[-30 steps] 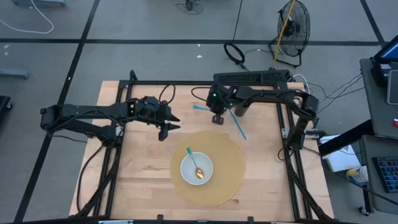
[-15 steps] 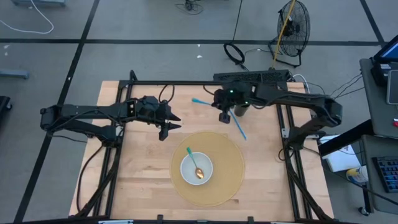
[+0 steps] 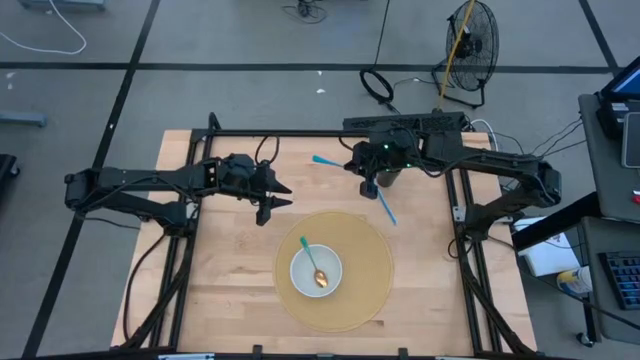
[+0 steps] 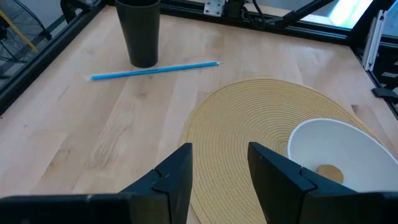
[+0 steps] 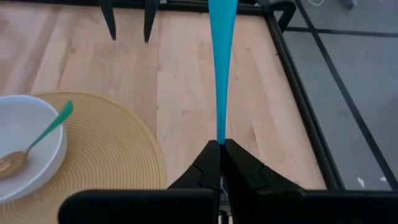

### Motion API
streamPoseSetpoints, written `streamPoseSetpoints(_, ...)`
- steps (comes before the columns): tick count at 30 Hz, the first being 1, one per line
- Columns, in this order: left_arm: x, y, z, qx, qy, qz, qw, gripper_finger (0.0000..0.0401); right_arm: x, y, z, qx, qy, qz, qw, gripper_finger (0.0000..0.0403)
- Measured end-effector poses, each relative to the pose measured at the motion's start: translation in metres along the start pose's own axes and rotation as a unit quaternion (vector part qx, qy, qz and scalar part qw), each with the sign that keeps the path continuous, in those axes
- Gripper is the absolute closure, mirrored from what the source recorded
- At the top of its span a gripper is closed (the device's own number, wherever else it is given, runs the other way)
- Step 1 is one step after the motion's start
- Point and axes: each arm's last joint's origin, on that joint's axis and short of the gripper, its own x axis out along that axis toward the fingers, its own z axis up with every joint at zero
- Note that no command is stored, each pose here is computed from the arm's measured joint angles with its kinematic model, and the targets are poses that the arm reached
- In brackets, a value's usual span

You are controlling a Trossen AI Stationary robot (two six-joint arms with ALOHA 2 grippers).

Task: Pick & Place Utensil
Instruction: Put the blue fork into the white bowl

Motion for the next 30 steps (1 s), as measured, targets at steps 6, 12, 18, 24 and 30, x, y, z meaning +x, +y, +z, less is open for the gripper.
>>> streamPoseSetpoints(6,0.002,0.000,0.004,-0.002,-0.019,-0.002,1.000,0.0242,0.001,0.007,0.000,0.002,0.007,0.011,1.000,0.0403)
streamPoseSetpoints(12,0.016,-0.006,0.006,0.000,-0.039,-0.022,0.999,0.0242,0.009,0.033,-0.006,-0.008,0.011,0.044,0.999,0.0403)
streamPoseSetpoints(18,0.033,-0.010,-0.001,0.007,-0.018,-0.032,0.999,0.0242,0.017,0.063,-0.025,-0.011,0.045,0.040,0.998,0.0403)
streamPoseSetpoints(24,0.043,-0.014,-0.007,0.008,0.000,-0.039,0.999,0.0242,0.009,0.093,-0.051,0.000,0.024,0.043,0.999,0.0403)
streamPoseSetpoints(30,0.048,-0.020,-0.008,0.008,-0.002,-0.048,0.999,0.0242,-0.003,0.121,-0.088,0.030,-0.057,0.061,0.996,0.0403)
